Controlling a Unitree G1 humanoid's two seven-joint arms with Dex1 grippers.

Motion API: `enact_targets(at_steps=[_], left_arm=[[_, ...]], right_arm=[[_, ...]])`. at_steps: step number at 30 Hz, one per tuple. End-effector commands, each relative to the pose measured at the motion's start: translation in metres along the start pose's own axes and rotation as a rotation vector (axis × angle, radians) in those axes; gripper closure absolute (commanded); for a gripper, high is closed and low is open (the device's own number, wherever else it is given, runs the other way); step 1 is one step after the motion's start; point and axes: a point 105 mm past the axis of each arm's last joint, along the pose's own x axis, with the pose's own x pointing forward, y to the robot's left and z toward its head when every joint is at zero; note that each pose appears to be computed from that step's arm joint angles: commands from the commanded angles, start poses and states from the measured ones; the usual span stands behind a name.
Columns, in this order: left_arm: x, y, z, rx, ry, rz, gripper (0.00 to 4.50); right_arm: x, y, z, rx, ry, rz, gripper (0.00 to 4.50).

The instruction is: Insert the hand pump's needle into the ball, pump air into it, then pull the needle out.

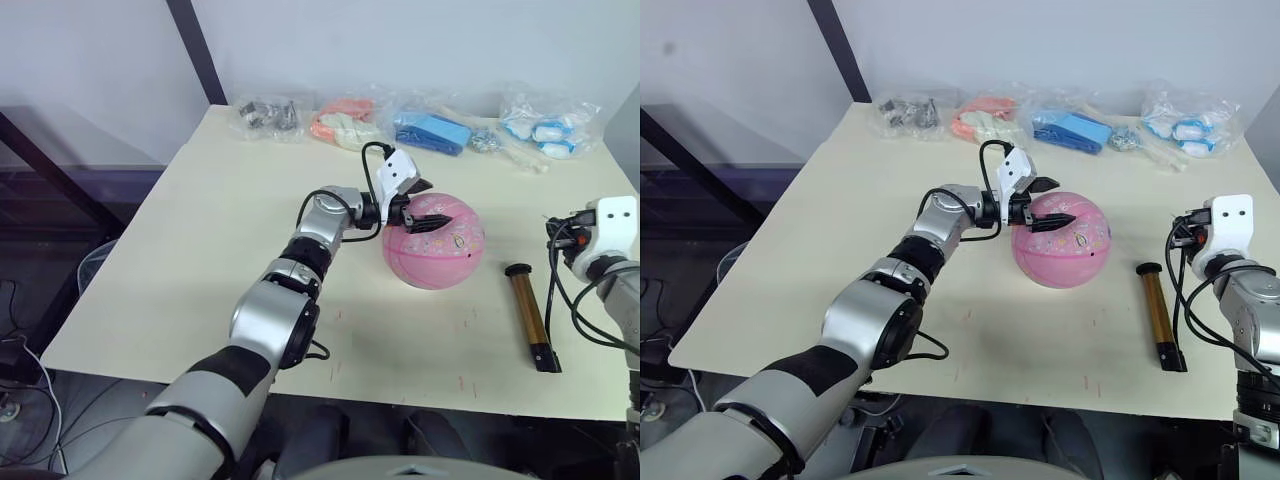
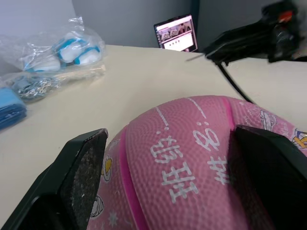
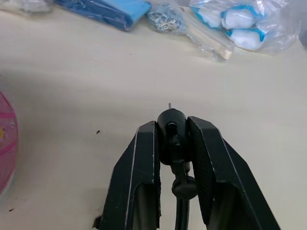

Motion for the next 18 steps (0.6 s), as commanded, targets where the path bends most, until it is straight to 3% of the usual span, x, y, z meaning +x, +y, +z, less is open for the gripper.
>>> enact_targets(at_steps=[1, 3, 6, 8, 9, 18], left_arm=[[0.002, -0.011, -0.022, -0.053, 0.075, -0.057, 0.0], [0.001, -0.01, -0.011, -0.035, 0.04, -0.073, 0.0], [-0.001, -0.009, 0.002, -0.003, 0.002, -0.098, 0.0], [-0.003, -0.007, 0.012, 0.015, -0.023, -0.11, 0.0], [-0.006, -0.007, 0.018, 0.024, -0.043, -0.121, 0.0], [-0.029, 0.004, 0.057, 0.1, -0.14, -0.141, 0.0]], right_arm=[[0.0, 0.001, 0.01, 0.013, -0.044, 0.003, 3.65], [0.001, 0.004, 0.01, 0.033, -0.05, 0.014, 2.77], [0.0, 0.002, 0.011, 0.029, -0.066, 0.004, 1.06], [-0.002, -0.001, 0.014, 0.02, -0.083, -0.003, 0.25], [-0.004, -0.002, 0.016, 0.012, -0.092, -0.004, 0.04], [-0.024, 0.008, 0.022, -0.016, -0.168, 0.074, 0.04]])
